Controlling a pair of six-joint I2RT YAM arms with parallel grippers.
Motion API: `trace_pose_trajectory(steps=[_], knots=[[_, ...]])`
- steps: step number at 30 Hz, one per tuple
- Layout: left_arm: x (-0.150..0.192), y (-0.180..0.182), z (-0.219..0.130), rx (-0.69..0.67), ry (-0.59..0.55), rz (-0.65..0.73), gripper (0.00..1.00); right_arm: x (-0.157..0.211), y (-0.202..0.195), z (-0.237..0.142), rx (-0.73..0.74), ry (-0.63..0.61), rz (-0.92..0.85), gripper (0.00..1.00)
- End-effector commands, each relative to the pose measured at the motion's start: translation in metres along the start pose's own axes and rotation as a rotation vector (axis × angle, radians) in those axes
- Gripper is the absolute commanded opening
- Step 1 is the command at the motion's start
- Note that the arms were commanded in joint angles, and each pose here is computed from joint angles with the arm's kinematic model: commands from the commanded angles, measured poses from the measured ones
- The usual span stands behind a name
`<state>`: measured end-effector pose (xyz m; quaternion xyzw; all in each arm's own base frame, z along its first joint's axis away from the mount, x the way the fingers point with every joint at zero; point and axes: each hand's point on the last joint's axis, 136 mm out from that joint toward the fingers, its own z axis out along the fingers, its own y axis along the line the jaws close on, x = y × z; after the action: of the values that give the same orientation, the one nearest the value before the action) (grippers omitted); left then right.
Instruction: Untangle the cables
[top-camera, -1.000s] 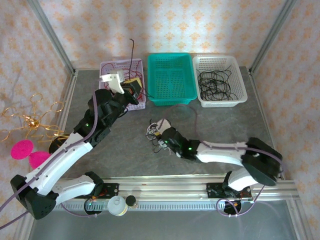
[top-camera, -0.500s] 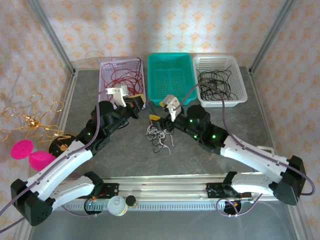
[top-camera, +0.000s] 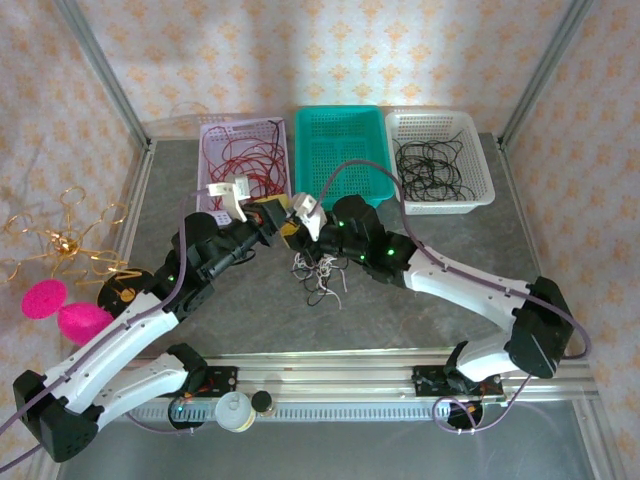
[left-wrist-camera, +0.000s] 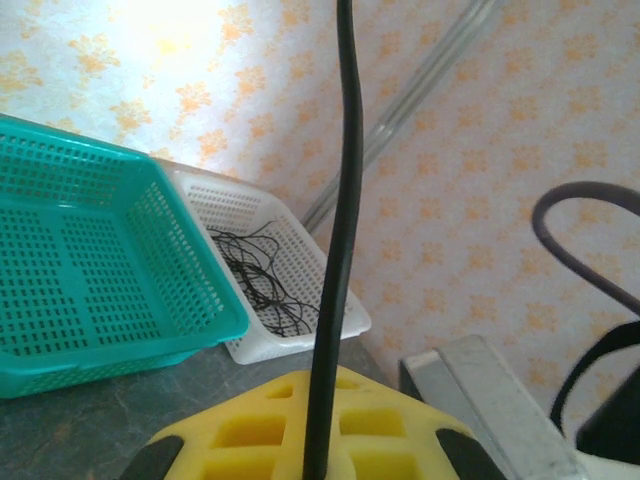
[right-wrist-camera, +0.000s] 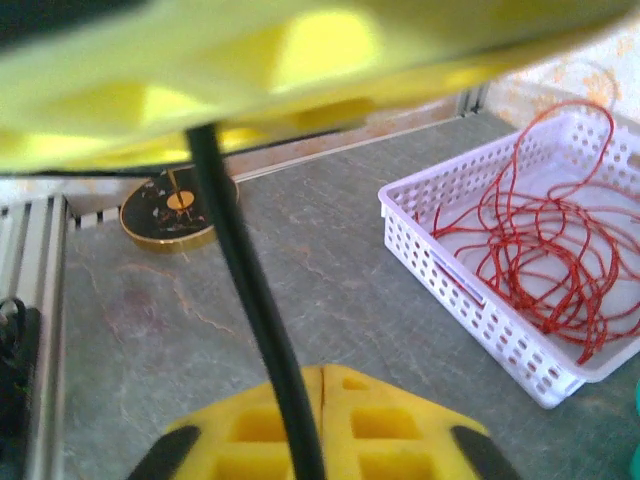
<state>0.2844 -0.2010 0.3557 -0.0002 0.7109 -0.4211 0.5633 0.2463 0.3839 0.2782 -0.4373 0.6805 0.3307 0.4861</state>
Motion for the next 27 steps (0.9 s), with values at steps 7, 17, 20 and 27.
trace_pose_trajectory(steps=[7,17,20,27], knots=[[-0.002,0.018,-0.008,-0.093,-0.04,-0.003,0.67,-0.016,-0.026,-0.031,0.166,-0.029,0.189,0.0],[0.03,0.04,-0.039,-0.142,0.024,0.008,0.69,-0.02,-0.184,-0.121,0.739,0.023,0.308,0.0],[0.043,0.046,-0.049,-0.137,0.043,-0.009,0.69,-0.018,-0.242,-0.156,0.883,0.003,0.355,0.0],[0.072,0.042,-0.057,-0.062,0.139,-0.017,0.66,0.029,-0.356,-0.197,1.088,0.036,0.443,0.0]])
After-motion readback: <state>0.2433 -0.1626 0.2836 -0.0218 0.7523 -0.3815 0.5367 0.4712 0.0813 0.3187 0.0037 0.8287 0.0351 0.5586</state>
